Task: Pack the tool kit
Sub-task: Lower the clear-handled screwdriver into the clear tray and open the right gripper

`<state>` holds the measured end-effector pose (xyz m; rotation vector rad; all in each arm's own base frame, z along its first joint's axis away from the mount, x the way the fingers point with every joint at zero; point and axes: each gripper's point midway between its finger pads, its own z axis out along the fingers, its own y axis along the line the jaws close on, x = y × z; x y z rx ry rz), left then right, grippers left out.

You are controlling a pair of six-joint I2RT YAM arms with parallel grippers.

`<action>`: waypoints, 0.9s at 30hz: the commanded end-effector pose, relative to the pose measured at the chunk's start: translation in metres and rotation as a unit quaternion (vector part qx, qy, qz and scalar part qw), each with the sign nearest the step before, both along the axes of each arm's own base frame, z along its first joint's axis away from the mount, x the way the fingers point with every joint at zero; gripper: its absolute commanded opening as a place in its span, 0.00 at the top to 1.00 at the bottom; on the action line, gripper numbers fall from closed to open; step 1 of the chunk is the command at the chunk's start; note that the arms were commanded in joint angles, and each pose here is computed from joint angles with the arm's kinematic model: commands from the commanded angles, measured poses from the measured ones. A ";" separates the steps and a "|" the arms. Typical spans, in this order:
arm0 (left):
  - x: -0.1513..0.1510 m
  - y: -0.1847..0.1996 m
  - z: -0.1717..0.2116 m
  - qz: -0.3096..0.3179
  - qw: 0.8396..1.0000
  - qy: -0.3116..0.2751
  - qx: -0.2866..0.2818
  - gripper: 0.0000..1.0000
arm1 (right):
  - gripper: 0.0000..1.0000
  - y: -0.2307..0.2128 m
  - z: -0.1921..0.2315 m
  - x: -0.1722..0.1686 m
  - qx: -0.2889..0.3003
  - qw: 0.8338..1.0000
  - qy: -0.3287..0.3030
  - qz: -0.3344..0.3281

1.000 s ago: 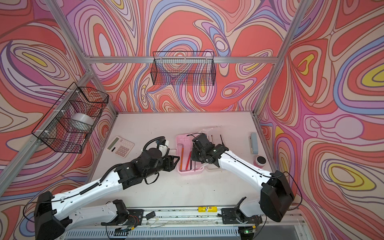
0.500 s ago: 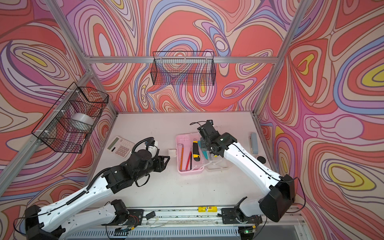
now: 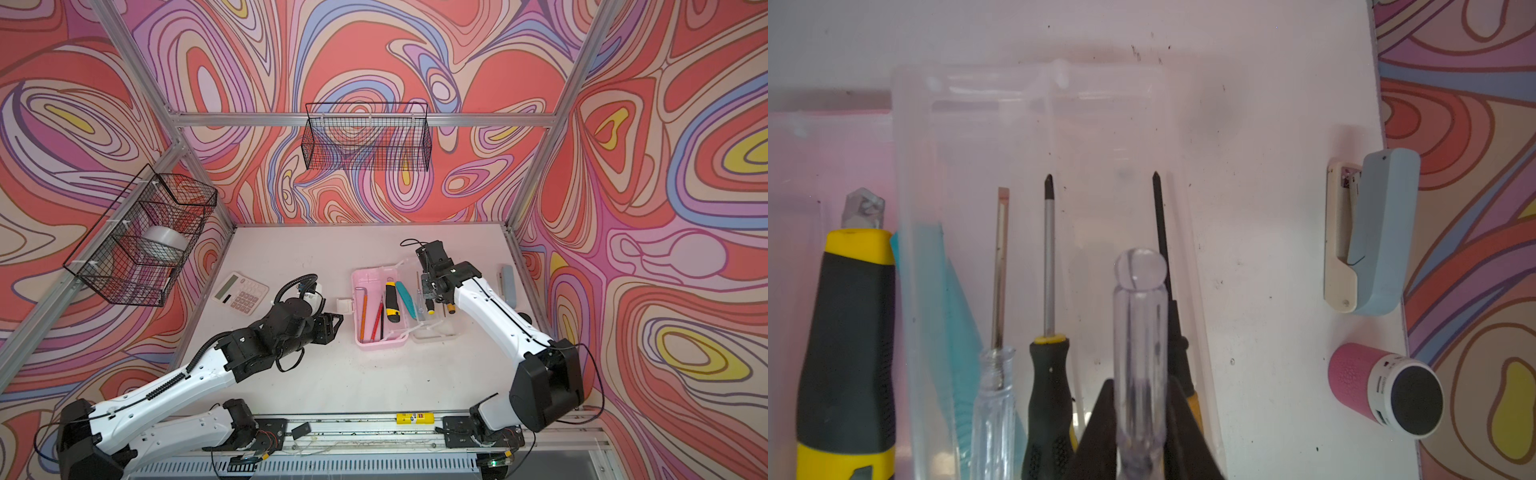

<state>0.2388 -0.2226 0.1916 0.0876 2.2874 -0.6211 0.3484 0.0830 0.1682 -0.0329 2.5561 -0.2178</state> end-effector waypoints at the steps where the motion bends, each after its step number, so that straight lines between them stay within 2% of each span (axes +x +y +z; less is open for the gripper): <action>1: 0.004 -0.003 0.005 -0.003 1.000 -0.009 -0.005 0.47 | 1.00 0.000 -0.007 0.011 0.009 1.000 -0.011 0.002; 21: 0.010 -0.008 -0.008 -0.004 1.000 0.007 0.003 0.46 | 1.00 -0.001 -0.038 0.021 0.016 1.000 0.011 -0.009; 27: 0.011 -0.008 -0.008 -0.004 1.000 0.008 0.005 0.45 | 0.84 0.003 -0.044 0.018 0.029 0.999 0.024 -0.012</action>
